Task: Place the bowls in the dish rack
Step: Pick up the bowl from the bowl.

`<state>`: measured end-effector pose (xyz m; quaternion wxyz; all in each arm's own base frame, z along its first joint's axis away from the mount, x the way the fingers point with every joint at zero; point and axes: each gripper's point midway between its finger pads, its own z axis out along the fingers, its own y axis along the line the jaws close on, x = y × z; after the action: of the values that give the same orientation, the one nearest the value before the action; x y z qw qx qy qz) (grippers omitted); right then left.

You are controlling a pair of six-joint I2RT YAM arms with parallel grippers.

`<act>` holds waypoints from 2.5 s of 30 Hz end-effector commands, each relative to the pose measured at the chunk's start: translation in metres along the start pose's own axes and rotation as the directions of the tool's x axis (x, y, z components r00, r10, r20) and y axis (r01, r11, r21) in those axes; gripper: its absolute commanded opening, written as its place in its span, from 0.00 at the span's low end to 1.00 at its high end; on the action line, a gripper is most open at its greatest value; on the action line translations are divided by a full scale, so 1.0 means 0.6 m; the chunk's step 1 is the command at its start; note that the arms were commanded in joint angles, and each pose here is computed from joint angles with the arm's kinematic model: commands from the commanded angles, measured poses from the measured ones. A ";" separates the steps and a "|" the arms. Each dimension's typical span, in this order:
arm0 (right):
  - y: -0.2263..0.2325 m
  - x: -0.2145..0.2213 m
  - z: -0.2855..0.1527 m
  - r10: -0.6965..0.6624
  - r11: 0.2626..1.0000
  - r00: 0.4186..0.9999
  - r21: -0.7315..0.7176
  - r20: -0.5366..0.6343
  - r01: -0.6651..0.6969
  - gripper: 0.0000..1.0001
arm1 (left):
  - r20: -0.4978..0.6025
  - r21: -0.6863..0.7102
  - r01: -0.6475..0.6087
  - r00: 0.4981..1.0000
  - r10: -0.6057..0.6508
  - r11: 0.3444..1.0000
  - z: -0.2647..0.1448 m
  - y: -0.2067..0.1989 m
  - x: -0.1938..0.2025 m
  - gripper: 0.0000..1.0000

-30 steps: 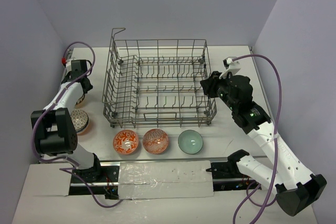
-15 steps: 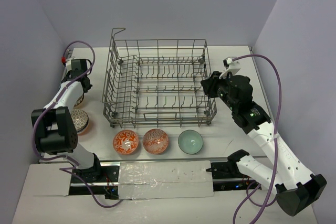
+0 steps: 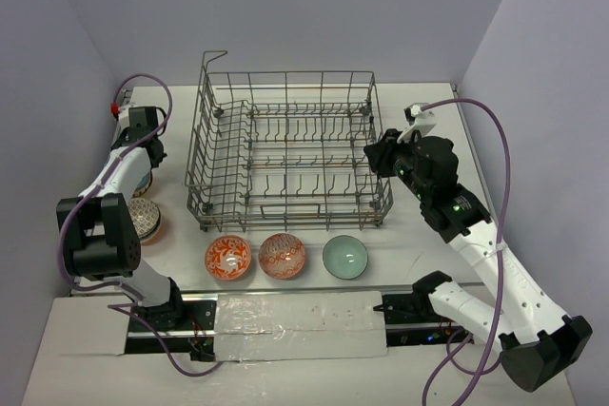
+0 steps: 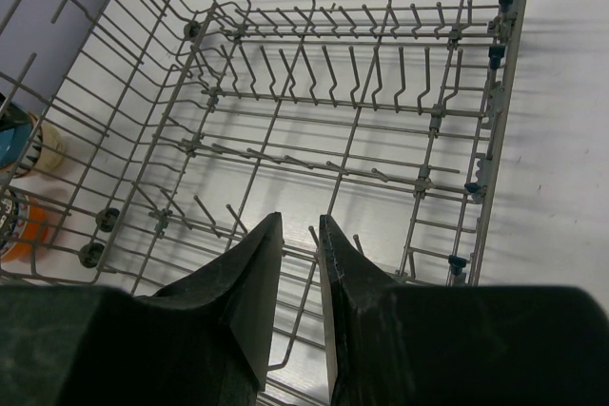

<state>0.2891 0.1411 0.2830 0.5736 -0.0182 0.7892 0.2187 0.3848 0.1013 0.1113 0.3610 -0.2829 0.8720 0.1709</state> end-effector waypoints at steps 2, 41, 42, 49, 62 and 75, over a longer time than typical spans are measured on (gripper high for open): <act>0.002 -0.018 -0.004 -0.009 1.000 0.999 0.003 0.035 0.009 0.30 | 0.047 -0.005 0.028 0.999 -0.027 1.000 -0.018 0.006 -0.035 0.14; 0.002 -0.021 -0.007 -0.008 1.000 0.999 0.003 0.047 0.008 0.28 | 0.070 0.047 0.000 0.998 -0.003 0.999 -0.047 -0.003 -0.051 0.00; 0.002 -0.022 -0.007 -0.010 1.000 0.999 0.003 0.048 0.010 0.28 | 0.075 0.044 0.002 0.997 -0.005 0.999 -0.049 -0.002 -0.054 0.00; 0.000 -0.023 -0.008 -0.009 1.000 0.999 0.007 0.050 0.009 0.27 | 0.101 0.019 -0.007 0.995 0.005 1.000 -0.057 0.001 -0.062 0.00; -0.002 -0.018 -0.005 -0.010 1.000 0.999 0.013 0.042 0.010 0.27 | 0.119 0.018 -0.025 0.993 0.023 1.000 -0.061 -0.003 -0.066 0.00; -0.001 -0.018 -0.004 -0.011 1.000 0.999 0.012 0.040 0.010 0.27 | 0.128 0.061 -0.040 0.991 0.032 0.997 -0.068 -0.020 -0.067 0.00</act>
<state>0.2905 0.1384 0.2828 0.5760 -0.0129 0.7893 0.2120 0.3804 0.0878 0.1337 0.3757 -0.2449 0.8760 0.1776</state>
